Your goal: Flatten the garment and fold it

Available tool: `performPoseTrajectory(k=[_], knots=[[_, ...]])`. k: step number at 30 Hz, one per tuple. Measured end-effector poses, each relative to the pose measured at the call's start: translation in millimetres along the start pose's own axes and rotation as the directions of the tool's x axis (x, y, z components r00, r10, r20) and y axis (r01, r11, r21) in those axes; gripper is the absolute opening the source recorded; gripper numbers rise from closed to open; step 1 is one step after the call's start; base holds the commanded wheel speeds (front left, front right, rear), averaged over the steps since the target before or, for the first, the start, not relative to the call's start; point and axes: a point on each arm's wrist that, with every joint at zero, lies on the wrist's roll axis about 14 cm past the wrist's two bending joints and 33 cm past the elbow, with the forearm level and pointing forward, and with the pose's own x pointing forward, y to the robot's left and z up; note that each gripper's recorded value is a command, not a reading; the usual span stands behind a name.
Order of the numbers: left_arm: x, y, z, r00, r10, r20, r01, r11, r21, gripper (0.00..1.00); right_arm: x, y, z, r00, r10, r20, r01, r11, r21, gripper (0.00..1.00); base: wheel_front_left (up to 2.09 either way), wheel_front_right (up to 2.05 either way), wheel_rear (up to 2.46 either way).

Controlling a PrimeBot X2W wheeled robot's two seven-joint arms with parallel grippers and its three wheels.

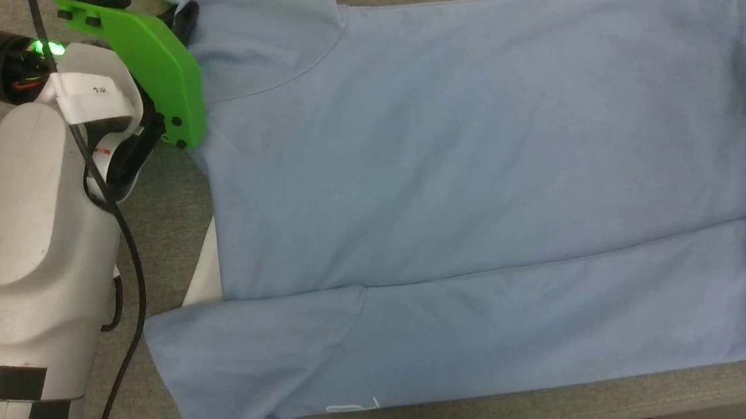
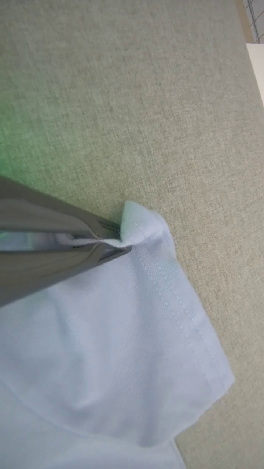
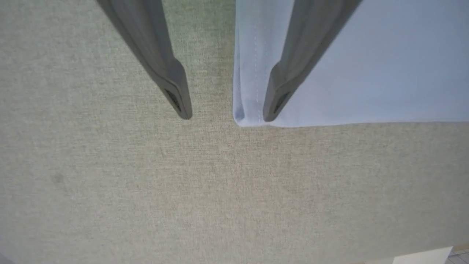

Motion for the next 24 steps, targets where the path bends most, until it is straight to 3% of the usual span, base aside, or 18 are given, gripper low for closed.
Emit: performPoseTrajectory(k=[6, 7, 8, 9, 16, 24], knots=[[0, 2, -1, 1.0, 0.001, 0.002, -0.001, 1.0, -0.002, 0.0, 14, 10, -17, 0.996, 0.027, -0.084, -0.024, 0.999, 0.028, 1.0, 0.0, 0.0, 0.0], [0, 2, -1, 1.0, -0.001, 0.001, 0.001, 1.0, -0.001, 0.0, 16, 11, -20, 0.995, 0.027, -0.098, -0.024, 0.999, 0.031, 0.87, 0.0, 0.0, 0.0], [0, 2, -1, 1.0, -0.002, 0.002, 0.002, 1.0, -0.001, 0.0, 18, 10, -22, 0.994, 0.026, -0.109, -0.022, 0.999, 0.038, 0.4, 0.0, 0.0, 0.0], [0, 2, -1, 1.0, -0.001, 0.002, 0.001, 1.0, -0.001, 0.0, 18, 9, -23, 0.994, 0.023, -0.111, -0.018, 0.999, 0.044, 0.0, 0.0, 0.0, 0.0], [-6, 1, 8, 0.999, -0.004, 0.043, 0.004, 1.0, 0.009, 0.0, 21, 10, -14, 0.997, 0.008, -0.082, -0.005, 0.999, 0.044, 0.0, 0.0, 0.0, 0.0], [-37, -7, 51, 0.97, -0.023, 0.24, 0.017, 0.999, 0.029, 0.0, 2, 16, 21, 0.996, 0.027, 0.086, -0.031, 0.998, 0.047, 0.0, 0.0, 0.0, 0.0]])
